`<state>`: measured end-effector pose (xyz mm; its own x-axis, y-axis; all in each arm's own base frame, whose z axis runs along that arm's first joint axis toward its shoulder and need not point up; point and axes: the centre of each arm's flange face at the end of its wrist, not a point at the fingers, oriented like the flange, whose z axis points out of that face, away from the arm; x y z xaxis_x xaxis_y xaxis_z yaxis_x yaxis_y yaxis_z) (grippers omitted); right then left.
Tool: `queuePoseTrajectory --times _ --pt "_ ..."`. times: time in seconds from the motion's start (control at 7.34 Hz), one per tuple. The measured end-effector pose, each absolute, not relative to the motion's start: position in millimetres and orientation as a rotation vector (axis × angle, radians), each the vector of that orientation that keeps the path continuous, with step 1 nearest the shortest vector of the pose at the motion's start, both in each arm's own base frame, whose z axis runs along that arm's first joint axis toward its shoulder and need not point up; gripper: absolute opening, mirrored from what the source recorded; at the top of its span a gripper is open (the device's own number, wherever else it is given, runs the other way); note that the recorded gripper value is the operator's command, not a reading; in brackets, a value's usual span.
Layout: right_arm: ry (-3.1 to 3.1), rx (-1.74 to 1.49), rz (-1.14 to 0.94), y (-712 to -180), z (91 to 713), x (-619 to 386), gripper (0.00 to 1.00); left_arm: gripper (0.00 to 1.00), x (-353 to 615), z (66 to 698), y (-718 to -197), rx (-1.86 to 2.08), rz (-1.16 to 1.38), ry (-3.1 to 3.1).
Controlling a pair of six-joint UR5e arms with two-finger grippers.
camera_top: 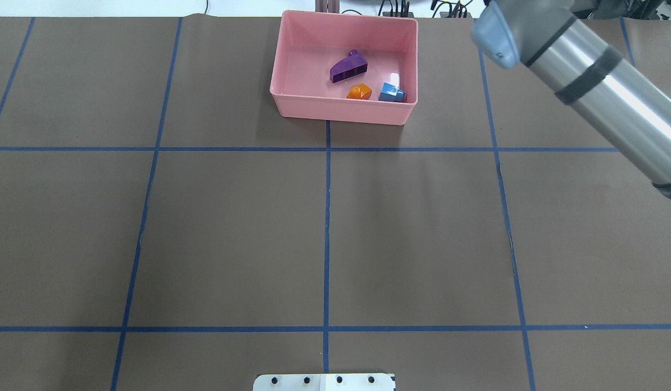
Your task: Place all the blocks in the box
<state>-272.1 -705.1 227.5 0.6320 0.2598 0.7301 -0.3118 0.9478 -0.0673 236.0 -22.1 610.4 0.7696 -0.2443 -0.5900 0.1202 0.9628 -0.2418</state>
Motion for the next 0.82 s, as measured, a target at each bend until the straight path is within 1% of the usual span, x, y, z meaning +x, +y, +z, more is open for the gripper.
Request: queuePoseTrajectory --times 0.14,0.27,0.54,0.82 --pt "-0.786 0.079 0.272 -684 261 -240 1.0 0.22 237 610 -20 -0.2 -0.199 0.664" --pt "-0.759 0.086 0.23 -667 288 -216 1.0 0.0 237 611 -18 -0.202 -0.198 0.664" --pt "-0.741 0.09 0.224 -655 309 -188 1.0 0.0 237 613 -16 -0.198 -0.205 0.665" --pt "-0.726 0.081 0.22 -629 332 -167 1.0 0.0 237 588 -19 -0.217 -0.23 0.703"
